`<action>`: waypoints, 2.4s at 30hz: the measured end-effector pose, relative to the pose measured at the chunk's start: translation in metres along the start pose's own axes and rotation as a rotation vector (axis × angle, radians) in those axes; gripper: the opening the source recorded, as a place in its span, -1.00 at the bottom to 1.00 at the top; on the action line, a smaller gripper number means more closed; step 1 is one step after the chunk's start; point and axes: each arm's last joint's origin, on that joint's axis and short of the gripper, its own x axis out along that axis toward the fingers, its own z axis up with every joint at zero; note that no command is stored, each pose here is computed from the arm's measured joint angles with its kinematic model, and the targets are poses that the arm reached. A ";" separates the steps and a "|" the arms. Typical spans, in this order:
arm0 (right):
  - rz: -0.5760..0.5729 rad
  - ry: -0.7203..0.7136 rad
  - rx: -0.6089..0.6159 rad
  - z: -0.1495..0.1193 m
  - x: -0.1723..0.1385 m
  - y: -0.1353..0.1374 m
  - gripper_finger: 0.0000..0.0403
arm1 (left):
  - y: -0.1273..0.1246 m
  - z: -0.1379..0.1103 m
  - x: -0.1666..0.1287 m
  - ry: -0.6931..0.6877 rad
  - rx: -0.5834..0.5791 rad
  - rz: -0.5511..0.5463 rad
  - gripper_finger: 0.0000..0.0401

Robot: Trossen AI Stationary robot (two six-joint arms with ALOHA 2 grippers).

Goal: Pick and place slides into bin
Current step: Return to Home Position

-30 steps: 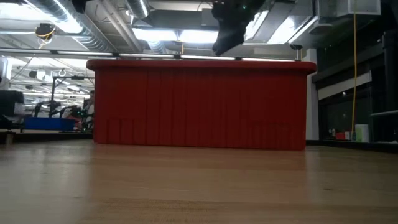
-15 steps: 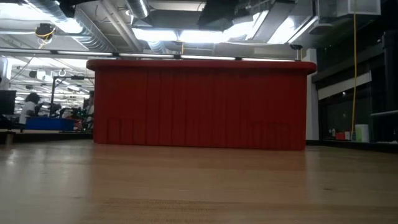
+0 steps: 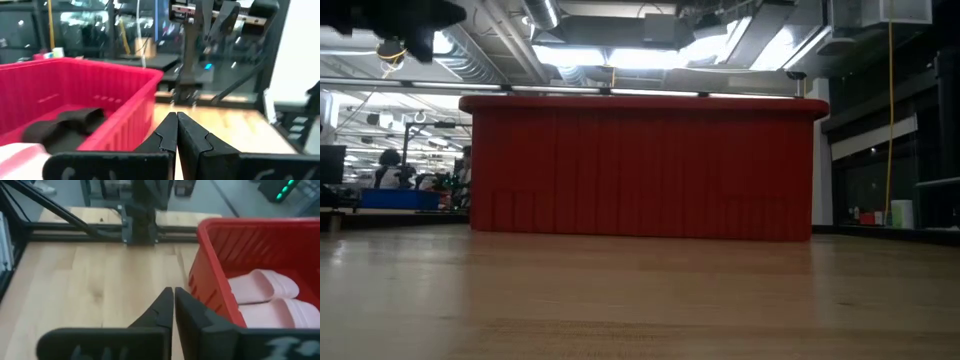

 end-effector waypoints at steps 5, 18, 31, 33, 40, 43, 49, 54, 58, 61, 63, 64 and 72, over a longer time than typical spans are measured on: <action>-0.044 -0.027 0.001 -0.001 -0.009 0.021 -0.95 | -0.006 -0.030 0.007 -0.070 -0.031 -0.068 -0.99; -0.084 -0.098 0.110 -0.016 -0.031 0.078 -0.90 | -0.001 -0.041 0.012 -0.020 -0.001 -0.064 -0.99; 0.083 -0.286 0.258 -0.073 -0.006 0.106 -0.92 | 0.002 -0.075 0.022 0.046 -0.030 -0.077 -0.99; 0.085 -0.288 0.257 -0.075 -0.013 0.100 -0.90 | 0.002 -0.076 0.024 0.008 -0.029 -0.101 -0.99; 0.055 -0.306 0.235 -0.100 -0.045 0.072 -0.94 | 0.010 -0.076 0.026 -0.013 -0.030 0.006 -0.99; 0.068 -0.360 0.271 -0.120 -0.056 0.058 -0.97 | 0.013 -0.076 0.026 -0.015 -0.036 0.046 -0.99; 0.078 -0.445 0.259 -0.157 -0.077 0.035 -0.93 | 0.019 -0.076 0.027 -0.027 -0.073 0.143 -0.99; 0.109 -0.427 0.214 -0.192 -0.087 0.020 -0.88 | 0.023 -0.075 0.027 -0.037 -0.072 0.226 -0.99; 0.216 -0.454 0.213 -0.222 -0.098 0.007 -0.91 | 0.023 -0.075 0.027 -0.040 -0.072 0.235 -0.99; 0.312 -0.506 0.206 -0.243 -0.111 -0.005 -0.96 | 0.023 -0.075 0.027 -0.041 -0.072 0.235 -0.99; 0.338 -0.544 0.212 -0.254 -0.119 -0.013 -0.97 | 0.023 -0.075 0.027 -0.041 -0.072 0.235 -0.99; 0.350 -0.564 0.214 -0.259 -0.123 -0.017 -0.98 | 0.023 -0.075 0.027 -0.041 -0.072 0.235 -0.99; 0.431 -0.707 0.036 -0.287 -0.140 -0.032 -0.88 | 0.023 -0.075 0.027 -0.041 -0.072 0.234 -0.99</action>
